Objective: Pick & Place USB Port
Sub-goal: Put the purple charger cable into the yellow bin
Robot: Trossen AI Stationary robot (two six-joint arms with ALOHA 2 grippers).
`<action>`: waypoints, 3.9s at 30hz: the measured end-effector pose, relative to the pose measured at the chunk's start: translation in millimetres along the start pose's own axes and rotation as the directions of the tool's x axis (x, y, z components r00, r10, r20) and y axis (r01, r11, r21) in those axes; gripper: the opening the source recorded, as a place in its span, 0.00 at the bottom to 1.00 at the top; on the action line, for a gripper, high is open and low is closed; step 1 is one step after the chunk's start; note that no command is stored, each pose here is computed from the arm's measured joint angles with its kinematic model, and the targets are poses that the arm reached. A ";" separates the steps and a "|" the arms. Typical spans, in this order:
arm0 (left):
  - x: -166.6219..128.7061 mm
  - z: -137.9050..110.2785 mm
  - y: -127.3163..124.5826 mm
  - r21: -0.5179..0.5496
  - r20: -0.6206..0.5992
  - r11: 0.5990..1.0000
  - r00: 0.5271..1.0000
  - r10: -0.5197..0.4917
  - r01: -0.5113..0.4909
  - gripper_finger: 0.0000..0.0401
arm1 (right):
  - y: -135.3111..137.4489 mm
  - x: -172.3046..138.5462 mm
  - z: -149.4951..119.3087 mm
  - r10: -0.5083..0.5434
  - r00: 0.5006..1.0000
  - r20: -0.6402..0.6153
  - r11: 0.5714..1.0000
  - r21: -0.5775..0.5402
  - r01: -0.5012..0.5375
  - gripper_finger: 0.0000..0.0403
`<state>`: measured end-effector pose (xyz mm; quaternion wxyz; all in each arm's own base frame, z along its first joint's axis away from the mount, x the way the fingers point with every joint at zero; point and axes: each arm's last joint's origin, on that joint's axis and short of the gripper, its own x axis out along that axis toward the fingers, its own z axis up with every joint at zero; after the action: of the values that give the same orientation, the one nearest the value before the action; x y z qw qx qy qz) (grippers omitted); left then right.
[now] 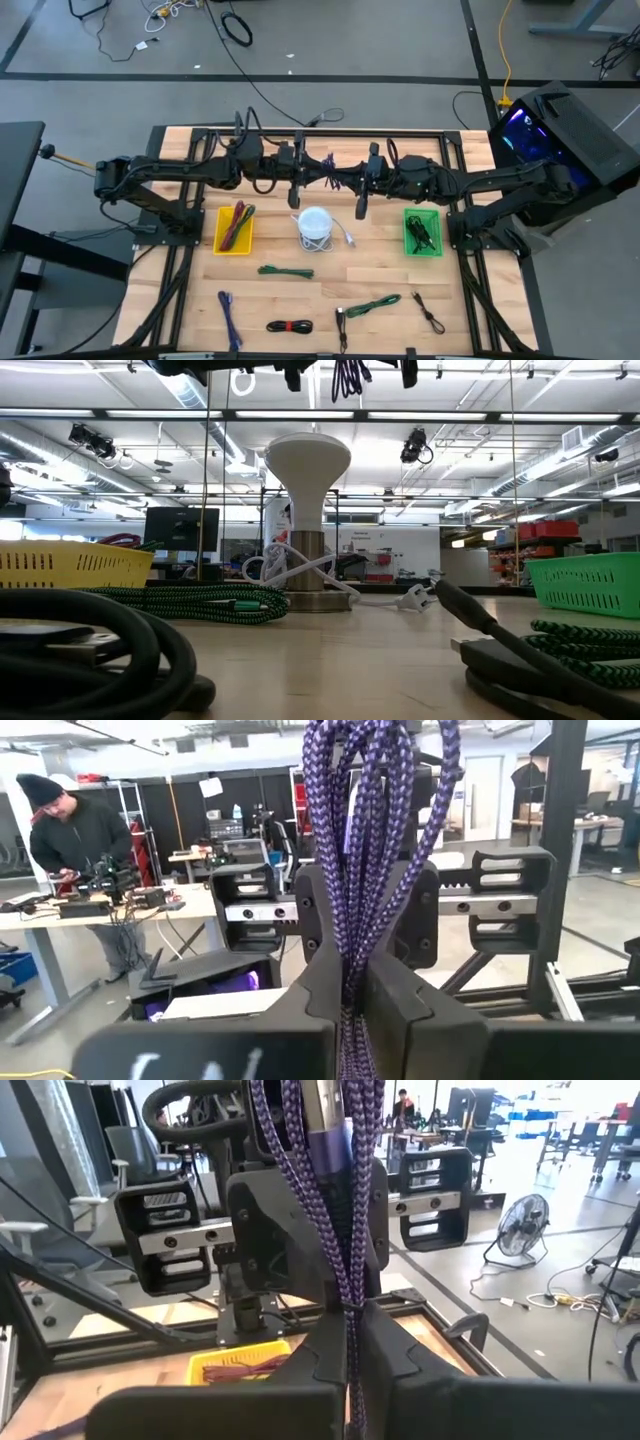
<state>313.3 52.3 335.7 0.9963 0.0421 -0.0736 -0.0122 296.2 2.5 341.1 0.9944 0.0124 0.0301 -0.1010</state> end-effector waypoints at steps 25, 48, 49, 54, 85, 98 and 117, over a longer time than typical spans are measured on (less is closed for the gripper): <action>-112.6 29.0 -4.8 -0.001 -0.536 0.879 0.743 0.402 -0.477 0.06 | -2.4 -6.9 -35.0 -0.114 0.933 -0.342 0.993 -0.027 0.112 0.33; -190.1 -68.3 -74.3 -0.341 -0.890 0.487 0.443 0.108 -0.804 0.06 | -3.2 -6.0 -32.2 -0.140 0.940 -0.311 0.990 -0.043 0.133 0.28; -191.2 -74.1 -76.4 -0.344 -0.893 0.474 0.438 0.100 -0.810 0.06 | -3.1 -6.0 -32.2 -0.139 0.940 -0.311 0.990 -0.043 0.133 0.28; -196.4 -92.3 -84.0 -0.353 -0.909 0.420 0.413 0.057 -0.836 0.06 | -3.2 -6.0 -32.2 -0.140 0.940 -0.311 0.990 -0.055 0.129 0.28; -197.2 -102.9 -88.9 -0.267 -0.942 0.463 0.331 0.061 -0.845 0.28 | -3.1 -5.9 -31.2 -0.138 0.943 -0.302 0.990 -0.062 0.126 0.28; -174.7 -47.6 -97.0 -0.480 -0.849 0.658 0.498 -0.180 -0.580 0.28 | -3.3 -6.3 -32.3 -0.140 0.939 -0.314 0.990 -0.059 0.128 0.28; -180.4 -89.1 -234.9 -0.469 -0.876 0.277 0.403 -0.264 -0.839 0.28 | -3.7 -6.4 -32.7 -0.142 0.938 -0.318 0.990 -0.041 0.136 0.28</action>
<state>143.8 -168.8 201.5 0.6870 -0.5382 0.4449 0.2009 287.4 1.2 308.8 0.9668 0.0172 0.1926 -0.1671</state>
